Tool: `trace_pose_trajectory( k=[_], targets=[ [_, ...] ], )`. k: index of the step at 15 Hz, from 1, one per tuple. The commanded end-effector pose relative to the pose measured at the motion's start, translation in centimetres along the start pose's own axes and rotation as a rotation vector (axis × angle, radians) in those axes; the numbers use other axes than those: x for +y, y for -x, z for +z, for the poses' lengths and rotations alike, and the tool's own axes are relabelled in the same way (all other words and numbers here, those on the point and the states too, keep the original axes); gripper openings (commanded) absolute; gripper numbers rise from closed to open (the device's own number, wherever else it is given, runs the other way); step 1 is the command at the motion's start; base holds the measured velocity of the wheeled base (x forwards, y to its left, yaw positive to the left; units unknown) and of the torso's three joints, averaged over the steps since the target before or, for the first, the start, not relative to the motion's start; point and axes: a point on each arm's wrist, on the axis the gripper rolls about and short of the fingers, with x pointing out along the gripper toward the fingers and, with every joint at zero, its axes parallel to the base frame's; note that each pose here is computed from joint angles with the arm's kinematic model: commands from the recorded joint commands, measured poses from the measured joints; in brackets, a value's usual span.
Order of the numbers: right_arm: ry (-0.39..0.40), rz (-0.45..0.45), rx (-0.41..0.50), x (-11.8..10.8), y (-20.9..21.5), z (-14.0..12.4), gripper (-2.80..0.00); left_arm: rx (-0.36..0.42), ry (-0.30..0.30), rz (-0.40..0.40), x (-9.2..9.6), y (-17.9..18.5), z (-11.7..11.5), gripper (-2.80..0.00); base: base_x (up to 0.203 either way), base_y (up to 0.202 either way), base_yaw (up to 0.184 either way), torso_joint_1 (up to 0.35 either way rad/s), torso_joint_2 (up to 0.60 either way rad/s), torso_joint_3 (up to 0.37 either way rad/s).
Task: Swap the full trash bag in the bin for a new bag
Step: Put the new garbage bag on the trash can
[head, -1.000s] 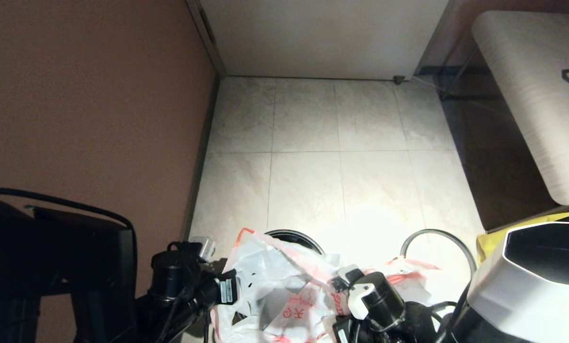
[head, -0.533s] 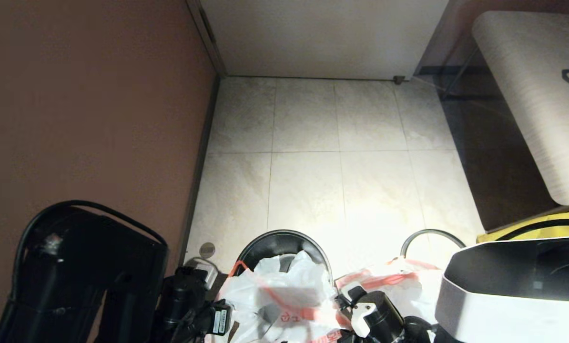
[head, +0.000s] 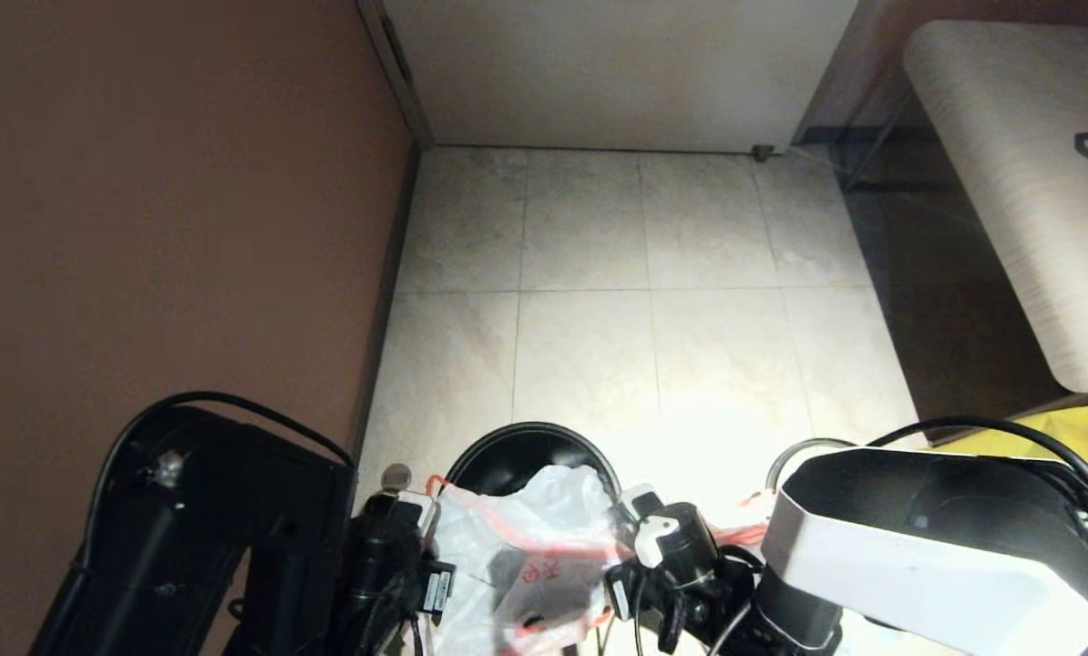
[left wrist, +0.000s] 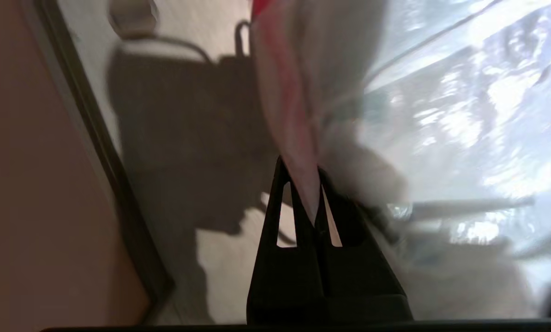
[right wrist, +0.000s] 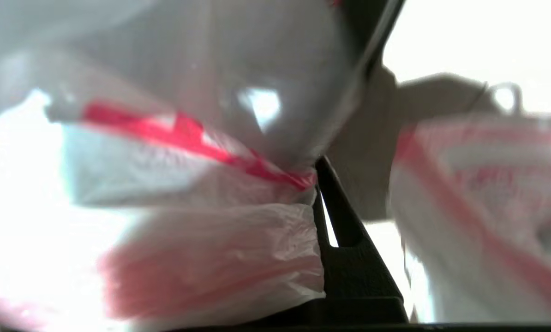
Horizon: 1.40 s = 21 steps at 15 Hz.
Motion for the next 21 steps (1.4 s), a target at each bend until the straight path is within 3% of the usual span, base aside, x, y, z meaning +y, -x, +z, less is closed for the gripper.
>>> trace_pose_trajectory(
  k=[1,3,7,14,15,18,21],
  targets=[
    [0.001,-0.007,-0.065,-0.3,-1.5,1.7,-2.80,-0.037,-0.039,0.062,-0.5,-2.1,0.2,-2.80,0.000,0.000,0.000,0.000,0.00,0.000],
    [0.006,-0.023,-0.121,-0.9,-2.6,3.5,-2.80,-0.094,-0.041,0.122,-1.1,-4.0,1.1,-2.80,0.000,0.000,0.000,0.000,0.00,0.000],
    [0.003,-0.052,-0.199,-2.2,-2.1,6.2,-2.80,-0.197,0.035,0.245,-1.4,-5.6,3.5,-2.80,0.000,0.000,0.000,0.000,0.00,0.000],
    [-0.001,-0.065,-0.222,-2.7,0.1,7.3,-2.80,-0.268,0.158,0.248,-0.8,-4.1,5.8,-2.80,0.000,0.000,0.000,0.000,0.00,0.000],
    [-0.002,-0.063,-0.232,-2.7,0.1,7.4,-2.80,-0.269,0.156,0.234,-0.8,-4.0,5.8,0.00,0.000,0.000,0.000,0.000,0.00,0.000],
    [0.002,-0.066,-0.242,-2.8,0.1,7.6,-2.80,-0.251,0.144,0.178,-0.5,-2.6,5.7,0.00,0.000,0.000,0.000,0.000,0.00,0.000],
    [0.039,-0.093,-0.240,-3.8,0.1,7.7,-2.80,-0.229,0.175,0.124,0.5,0.2,5.6,0.00,0.000,0.000,0.000,0.000,0.00,0.000]
  ],
)
